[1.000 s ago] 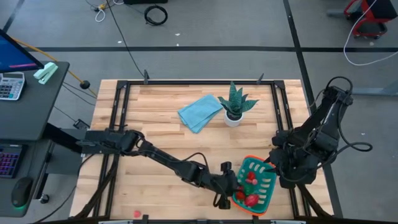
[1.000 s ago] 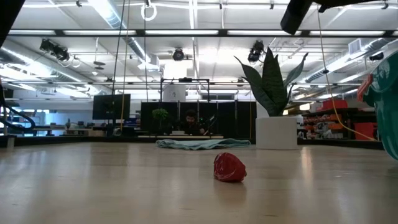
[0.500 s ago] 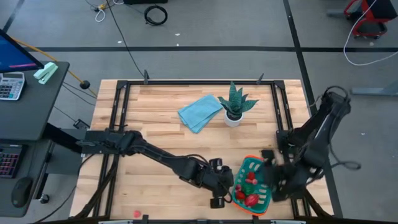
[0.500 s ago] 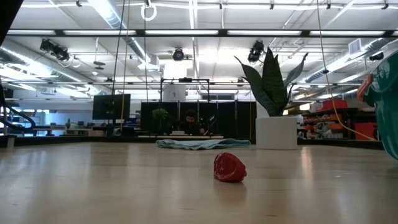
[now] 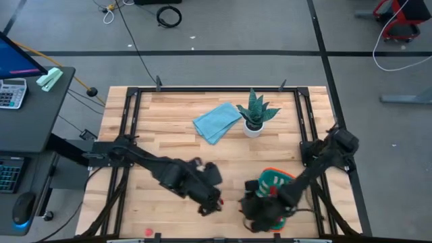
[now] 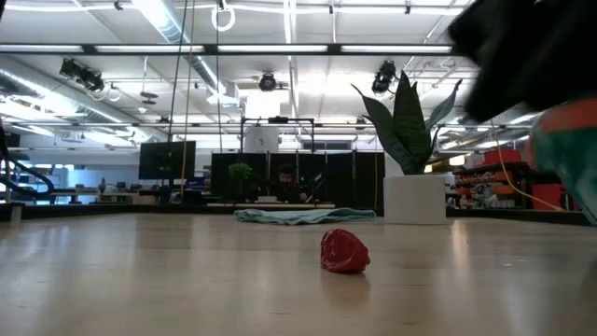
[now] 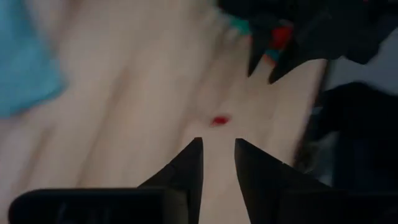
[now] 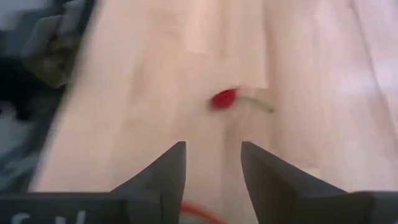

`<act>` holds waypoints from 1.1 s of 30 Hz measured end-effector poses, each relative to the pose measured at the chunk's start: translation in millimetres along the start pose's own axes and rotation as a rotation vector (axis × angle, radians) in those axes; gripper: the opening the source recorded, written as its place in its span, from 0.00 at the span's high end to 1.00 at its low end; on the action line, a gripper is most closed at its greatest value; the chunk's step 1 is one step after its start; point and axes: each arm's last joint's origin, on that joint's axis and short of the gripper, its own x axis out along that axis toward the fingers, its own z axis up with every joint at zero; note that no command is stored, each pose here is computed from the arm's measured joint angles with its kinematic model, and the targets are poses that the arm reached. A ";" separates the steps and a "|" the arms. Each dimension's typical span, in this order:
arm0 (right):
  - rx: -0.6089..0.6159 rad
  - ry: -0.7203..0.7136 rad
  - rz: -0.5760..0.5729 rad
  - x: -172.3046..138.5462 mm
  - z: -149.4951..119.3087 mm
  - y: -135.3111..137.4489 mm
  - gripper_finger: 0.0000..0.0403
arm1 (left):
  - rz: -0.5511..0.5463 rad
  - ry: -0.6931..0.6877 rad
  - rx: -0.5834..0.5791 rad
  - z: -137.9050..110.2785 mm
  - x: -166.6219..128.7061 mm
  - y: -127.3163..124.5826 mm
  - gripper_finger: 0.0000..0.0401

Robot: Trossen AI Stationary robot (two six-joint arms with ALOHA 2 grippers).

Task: Pick and placing Produce into tupperware
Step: Put the cherry into the basket

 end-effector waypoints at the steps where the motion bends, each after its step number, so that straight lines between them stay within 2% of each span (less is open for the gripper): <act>1: 0.030 -0.004 -0.012 8.6 1.6 -4.0 0.60 | 0.042 0.019 -0.018 -5.7 -5.7 3.5 0.77; 4: 0.138 -0.007 -0.023 30.0 6.2 -16.3 0.60 | 0.117 0.058 -0.075 -19.5 -13.6 5.3 0.80; 8: 0.190 0.037 0.056 41.4 9.5 -25.3 0.60 | 0.072 0.032 0.001 -31.6 -16.0 -11.1 0.83; 11: 0.194 0.047 0.088 29.9 14.0 -27.2 0.60 | 0.083 0.045 0.028 -41.4 -16.8 -15.9 0.86; 15: 0.231 -0.016 0.101 10.1 24.7 -28.0 0.60 | 0.114 0.039 0.022 -50.4 -19.6 -19.2 0.89; 19: 0.258 -0.075 0.139 6.9 31.8 -25.9 0.60 | 0.101 0.036 0.042 -57.8 -22.9 -25.1 0.91; 24: 0.256 -0.085 0.192 29.1 28.0 -18.5 0.60 | 0.092 0.039 0.061 -64.2 -25.9 -29.1 0.94; 27: 0.212 -0.072 0.178 41.8 23.1 -18.8 0.60 | 0.091 0.037 0.061 -65.3 -26.4 -29.9 0.95; 33: 0.247 -0.070 0.145 65.1 19.9 -27.8 0.60 | 0.091 0.035 0.022 -65.5 -26.5 -30.2 0.92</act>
